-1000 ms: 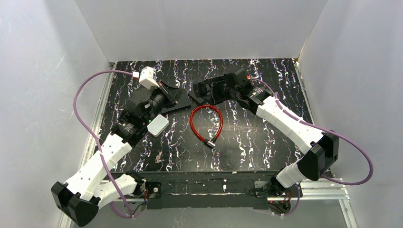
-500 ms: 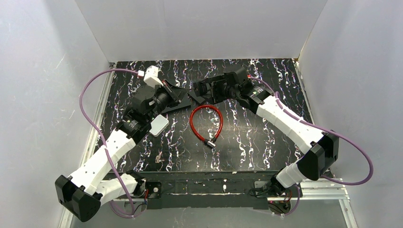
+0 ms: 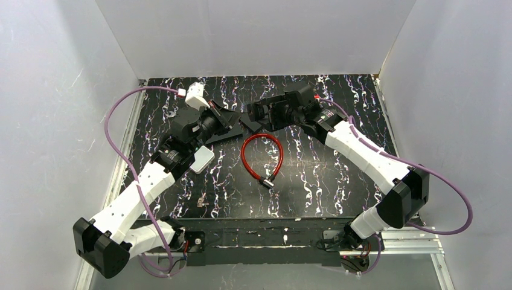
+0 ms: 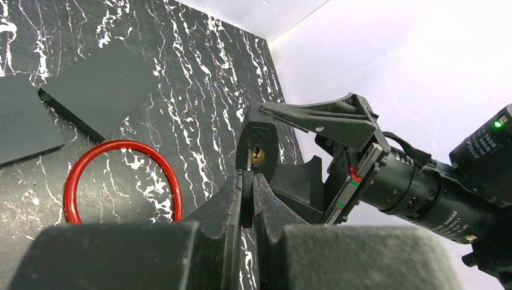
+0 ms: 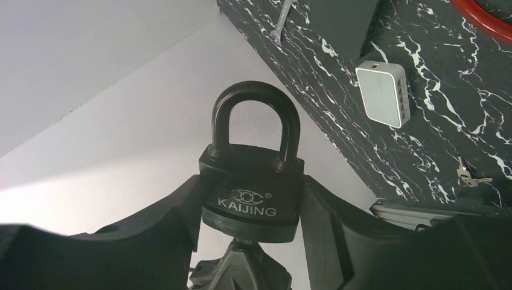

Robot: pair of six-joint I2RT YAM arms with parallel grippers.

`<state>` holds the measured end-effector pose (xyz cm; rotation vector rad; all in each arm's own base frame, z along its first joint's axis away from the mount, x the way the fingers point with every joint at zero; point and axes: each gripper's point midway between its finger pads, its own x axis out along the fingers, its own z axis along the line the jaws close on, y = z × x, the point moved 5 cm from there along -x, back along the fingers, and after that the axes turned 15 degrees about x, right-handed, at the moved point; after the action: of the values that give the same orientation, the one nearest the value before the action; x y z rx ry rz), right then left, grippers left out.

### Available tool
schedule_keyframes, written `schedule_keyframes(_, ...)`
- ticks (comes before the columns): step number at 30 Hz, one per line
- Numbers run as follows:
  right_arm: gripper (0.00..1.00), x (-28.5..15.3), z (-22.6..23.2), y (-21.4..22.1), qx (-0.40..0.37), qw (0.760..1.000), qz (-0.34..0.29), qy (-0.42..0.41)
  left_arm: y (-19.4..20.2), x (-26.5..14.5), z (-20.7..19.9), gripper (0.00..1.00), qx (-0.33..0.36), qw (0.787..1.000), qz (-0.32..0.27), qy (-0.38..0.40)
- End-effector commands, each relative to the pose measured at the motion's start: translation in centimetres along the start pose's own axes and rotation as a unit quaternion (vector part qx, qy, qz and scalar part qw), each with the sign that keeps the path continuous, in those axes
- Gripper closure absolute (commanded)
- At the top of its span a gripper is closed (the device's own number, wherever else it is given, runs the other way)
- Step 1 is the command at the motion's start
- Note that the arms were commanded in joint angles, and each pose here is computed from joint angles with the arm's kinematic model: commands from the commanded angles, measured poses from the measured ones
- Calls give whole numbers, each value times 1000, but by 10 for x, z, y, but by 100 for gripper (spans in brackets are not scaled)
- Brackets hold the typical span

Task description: Unlock with the key

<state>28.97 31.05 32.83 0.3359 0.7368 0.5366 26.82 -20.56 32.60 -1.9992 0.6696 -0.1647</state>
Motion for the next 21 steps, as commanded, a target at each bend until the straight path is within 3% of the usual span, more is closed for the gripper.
schedule_keyframes(1, 99, -24, 42, 39, 4, 994, 80, -77, -14, -2, -13, 100, 0, 1000, -18, 23)
schedule_keyframes(21, 99, -27, 46, 52, -6, 991, 111, -78, -4, 8, -2, 100, 23, 999, -15, -19)
